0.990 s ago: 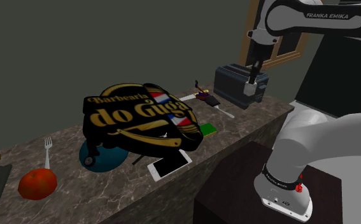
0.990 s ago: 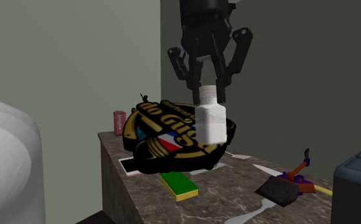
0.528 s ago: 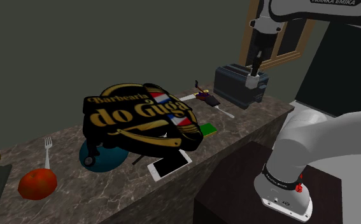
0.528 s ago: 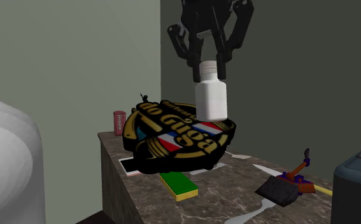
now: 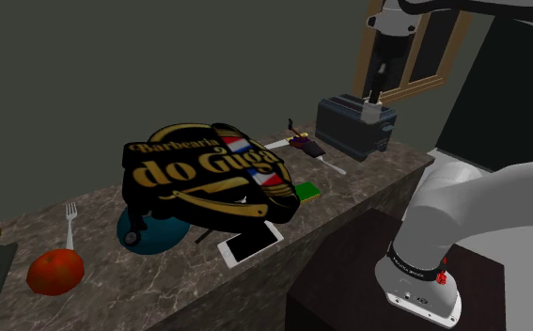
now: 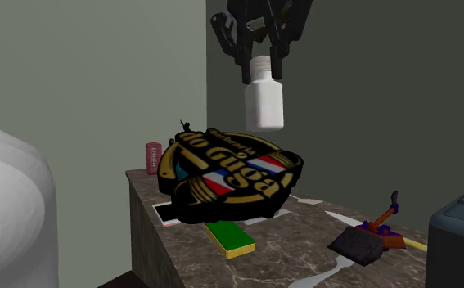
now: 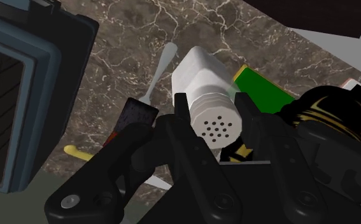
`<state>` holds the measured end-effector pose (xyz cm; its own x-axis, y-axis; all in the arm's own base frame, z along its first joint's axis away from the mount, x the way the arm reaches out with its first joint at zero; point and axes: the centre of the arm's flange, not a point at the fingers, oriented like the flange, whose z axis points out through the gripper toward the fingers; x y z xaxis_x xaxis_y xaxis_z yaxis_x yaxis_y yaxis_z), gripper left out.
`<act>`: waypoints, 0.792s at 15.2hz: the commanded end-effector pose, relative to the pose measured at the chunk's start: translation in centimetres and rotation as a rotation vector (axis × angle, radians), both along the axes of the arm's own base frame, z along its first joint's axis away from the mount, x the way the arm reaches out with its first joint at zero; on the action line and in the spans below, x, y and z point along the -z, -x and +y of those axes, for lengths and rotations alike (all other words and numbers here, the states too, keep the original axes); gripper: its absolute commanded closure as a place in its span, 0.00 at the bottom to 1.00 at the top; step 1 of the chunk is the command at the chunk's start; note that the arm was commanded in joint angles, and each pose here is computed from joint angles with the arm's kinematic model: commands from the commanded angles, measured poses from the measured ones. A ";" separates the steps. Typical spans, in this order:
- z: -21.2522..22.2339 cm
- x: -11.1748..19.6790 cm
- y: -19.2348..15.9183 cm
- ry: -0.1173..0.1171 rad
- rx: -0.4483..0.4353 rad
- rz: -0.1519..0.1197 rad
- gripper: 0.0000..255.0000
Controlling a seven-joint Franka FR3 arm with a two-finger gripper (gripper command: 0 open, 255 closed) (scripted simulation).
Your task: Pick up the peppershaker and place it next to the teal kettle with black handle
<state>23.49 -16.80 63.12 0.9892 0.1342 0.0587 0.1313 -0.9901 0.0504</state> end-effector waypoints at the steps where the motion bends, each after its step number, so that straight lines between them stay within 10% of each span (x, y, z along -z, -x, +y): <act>1: 2.2 0.0 -0.9 -0.001 0.001 0.000 1.00; 12: 15.5 0.0 -6.7 -0.001 0.001 0.000 1.00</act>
<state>29.63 -2.54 63.33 0.9891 0.1349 0.0587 0.1320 -0.9899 0.0511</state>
